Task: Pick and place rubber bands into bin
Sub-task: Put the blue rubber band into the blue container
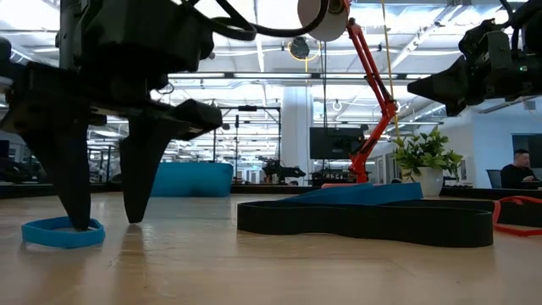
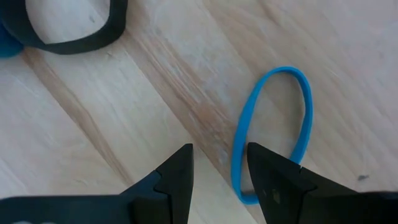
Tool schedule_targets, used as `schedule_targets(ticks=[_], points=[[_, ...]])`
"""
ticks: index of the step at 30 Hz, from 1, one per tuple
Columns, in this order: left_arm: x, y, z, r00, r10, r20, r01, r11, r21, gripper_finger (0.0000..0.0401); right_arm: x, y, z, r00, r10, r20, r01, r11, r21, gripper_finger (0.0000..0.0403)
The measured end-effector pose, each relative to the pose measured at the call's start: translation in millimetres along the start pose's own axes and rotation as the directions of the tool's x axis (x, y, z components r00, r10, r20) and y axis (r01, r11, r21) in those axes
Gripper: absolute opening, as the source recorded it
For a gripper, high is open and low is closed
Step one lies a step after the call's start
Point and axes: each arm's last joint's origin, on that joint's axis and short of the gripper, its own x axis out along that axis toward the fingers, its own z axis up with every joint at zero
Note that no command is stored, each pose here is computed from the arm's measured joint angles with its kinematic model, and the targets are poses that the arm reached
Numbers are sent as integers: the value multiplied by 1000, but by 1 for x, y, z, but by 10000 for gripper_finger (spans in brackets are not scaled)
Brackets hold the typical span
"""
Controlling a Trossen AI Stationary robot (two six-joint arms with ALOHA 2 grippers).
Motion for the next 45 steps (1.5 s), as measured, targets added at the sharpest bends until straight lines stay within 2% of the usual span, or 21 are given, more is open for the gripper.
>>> schedule_targets(ticks=[8, 14, 17, 33, 37, 45], points=[[14, 1, -1, 999, -6, -39, 5, 1000, -17, 159, 0, 0, 0, 1000, 1, 1, -1, 1000, 1, 9], [5, 3, 2, 999, 24, 21, -20, 986, -165, 159, 0, 0, 0, 1000, 1, 2, -1, 1000, 1, 9], [4, 3, 6, 997, 40, 61, -27, 979, -204, 159, 0, 0, 0, 1000, 1, 1, -1, 1000, 1, 9], [4, 4, 5, 998, 37, 52, -28, 988, -152, 156, 0, 0, 0, 1000, 1, -1, -1, 1000, 0, 9], [4, 3, 5, 998, 39, 50, -31, 988, -150, 127, 0, 0, 0, 1000, 0, -1, 0, 1000, 0, 9], [4, 3, 6, 998, 18, 54, -10, 989, -151, 35, 0, 0, 0, 1000, 1, -1, -1, 1000, 0, 9]])
